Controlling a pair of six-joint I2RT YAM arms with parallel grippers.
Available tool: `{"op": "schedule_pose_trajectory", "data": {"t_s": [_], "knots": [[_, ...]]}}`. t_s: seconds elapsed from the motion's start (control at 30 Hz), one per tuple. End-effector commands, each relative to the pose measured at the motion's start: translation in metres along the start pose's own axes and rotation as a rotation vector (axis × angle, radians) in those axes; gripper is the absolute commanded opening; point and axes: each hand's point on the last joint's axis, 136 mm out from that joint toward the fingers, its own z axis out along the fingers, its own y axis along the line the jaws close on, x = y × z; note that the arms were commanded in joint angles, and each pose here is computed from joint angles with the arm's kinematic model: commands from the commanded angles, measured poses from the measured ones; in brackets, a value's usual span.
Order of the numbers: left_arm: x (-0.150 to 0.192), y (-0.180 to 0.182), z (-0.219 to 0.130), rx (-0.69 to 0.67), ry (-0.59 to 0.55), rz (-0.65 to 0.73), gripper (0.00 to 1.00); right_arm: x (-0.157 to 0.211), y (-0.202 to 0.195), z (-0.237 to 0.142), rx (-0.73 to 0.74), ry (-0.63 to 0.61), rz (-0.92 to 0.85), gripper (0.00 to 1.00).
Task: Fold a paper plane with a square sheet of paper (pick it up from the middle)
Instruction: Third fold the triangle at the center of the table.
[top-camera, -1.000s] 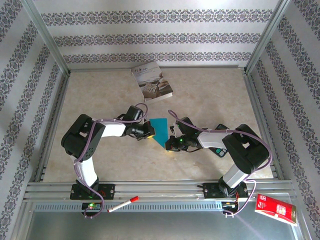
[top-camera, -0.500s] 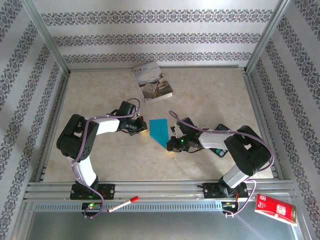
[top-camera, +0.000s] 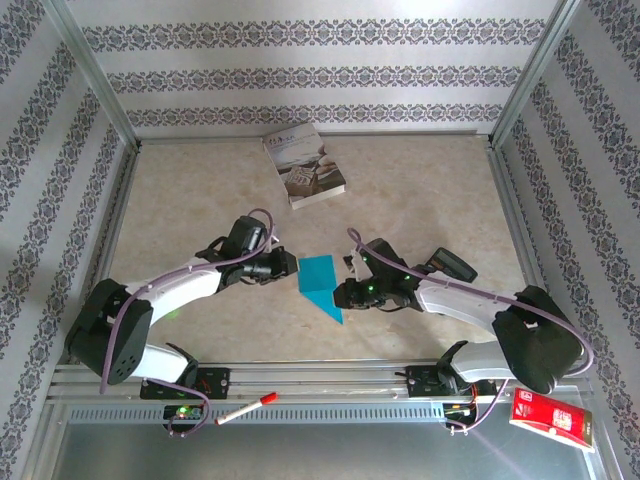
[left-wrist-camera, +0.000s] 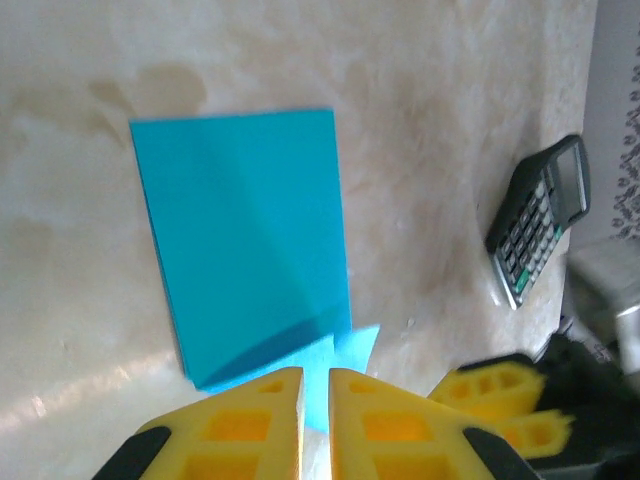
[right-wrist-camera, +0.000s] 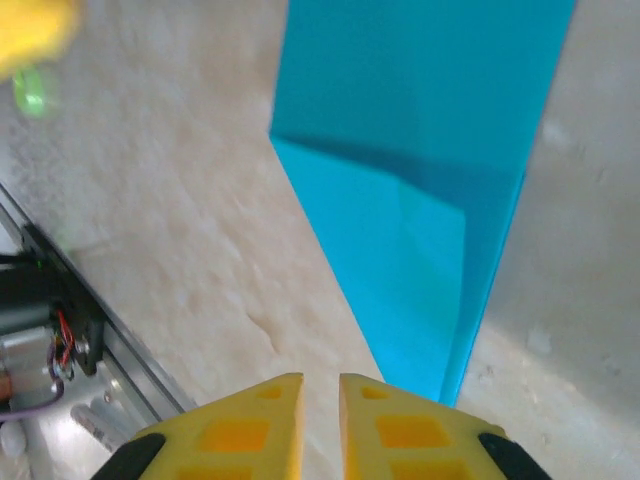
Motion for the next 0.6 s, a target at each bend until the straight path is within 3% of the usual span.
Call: {"op": "schedule_pose_trajectory", "data": {"t_s": [0.0,0.1,0.33,0.57], "knots": [[0.021,0.007,0.0,-0.025,0.036,-0.045,0.14,-0.018,0.0,0.0,0.047,-0.045,-0.027,0.17],[0.033,0.001,0.006,-0.015,0.064,-0.029,0.13,-0.02,0.0,0.008,0.053,-0.019,-0.032,0.16],[0.05,-0.009,0.04,0.009,0.152,-0.016,0.0,-0.008,0.006,0.03,0.03,0.045,-0.047,0.11],[0.048,0.01,0.061,-0.051,0.169,-0.01,0.0,-0.001,0.012,0.046,-0.006,0.092,-0.05,0.1]]}}
